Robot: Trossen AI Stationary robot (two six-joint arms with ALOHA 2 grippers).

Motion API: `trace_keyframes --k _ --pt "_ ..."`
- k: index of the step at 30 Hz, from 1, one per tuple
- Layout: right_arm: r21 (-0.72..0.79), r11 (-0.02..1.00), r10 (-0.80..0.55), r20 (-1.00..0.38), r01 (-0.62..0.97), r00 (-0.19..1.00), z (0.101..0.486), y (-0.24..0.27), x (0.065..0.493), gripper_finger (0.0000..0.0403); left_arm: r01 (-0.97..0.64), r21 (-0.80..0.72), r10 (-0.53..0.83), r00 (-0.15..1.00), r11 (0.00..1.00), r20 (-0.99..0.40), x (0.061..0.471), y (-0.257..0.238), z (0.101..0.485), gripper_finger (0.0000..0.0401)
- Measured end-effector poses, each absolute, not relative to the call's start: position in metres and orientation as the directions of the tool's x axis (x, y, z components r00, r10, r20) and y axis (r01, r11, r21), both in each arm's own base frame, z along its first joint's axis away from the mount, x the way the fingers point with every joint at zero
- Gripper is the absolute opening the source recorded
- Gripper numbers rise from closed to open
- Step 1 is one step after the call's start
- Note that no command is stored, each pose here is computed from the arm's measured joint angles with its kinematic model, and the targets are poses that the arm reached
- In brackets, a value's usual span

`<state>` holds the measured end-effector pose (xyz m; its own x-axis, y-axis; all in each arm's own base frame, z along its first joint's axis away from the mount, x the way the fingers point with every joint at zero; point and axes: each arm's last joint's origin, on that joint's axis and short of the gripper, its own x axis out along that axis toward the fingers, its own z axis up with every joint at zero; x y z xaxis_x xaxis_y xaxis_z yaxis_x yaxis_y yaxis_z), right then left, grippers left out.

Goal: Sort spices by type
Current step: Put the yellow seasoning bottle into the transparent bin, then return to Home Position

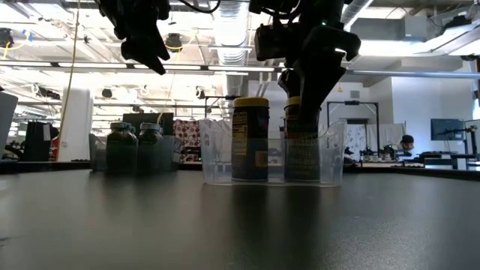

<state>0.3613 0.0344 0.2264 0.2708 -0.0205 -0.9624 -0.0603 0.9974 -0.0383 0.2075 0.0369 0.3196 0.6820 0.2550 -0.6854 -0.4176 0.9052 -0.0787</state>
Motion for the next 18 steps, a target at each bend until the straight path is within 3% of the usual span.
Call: trace_keyframes --k 11,18 --pt "-0.037 0.998 -0.016 -0.95 -0.059 0.313 0.257 0.034 0.358 0.0297 -0.418 -0.079 0.255 0.682 0.905 -0.686 0.207 0.037 0.32 0.0277" --pt "-0.034 0.998 -0.01 -0.925 -0.056 0.379 0.296 0.032 0.335 0.0297 -0.417 -0.078 0.255 0.682 0.905 -0.686 0.207 0.037 0.32 0.0277"
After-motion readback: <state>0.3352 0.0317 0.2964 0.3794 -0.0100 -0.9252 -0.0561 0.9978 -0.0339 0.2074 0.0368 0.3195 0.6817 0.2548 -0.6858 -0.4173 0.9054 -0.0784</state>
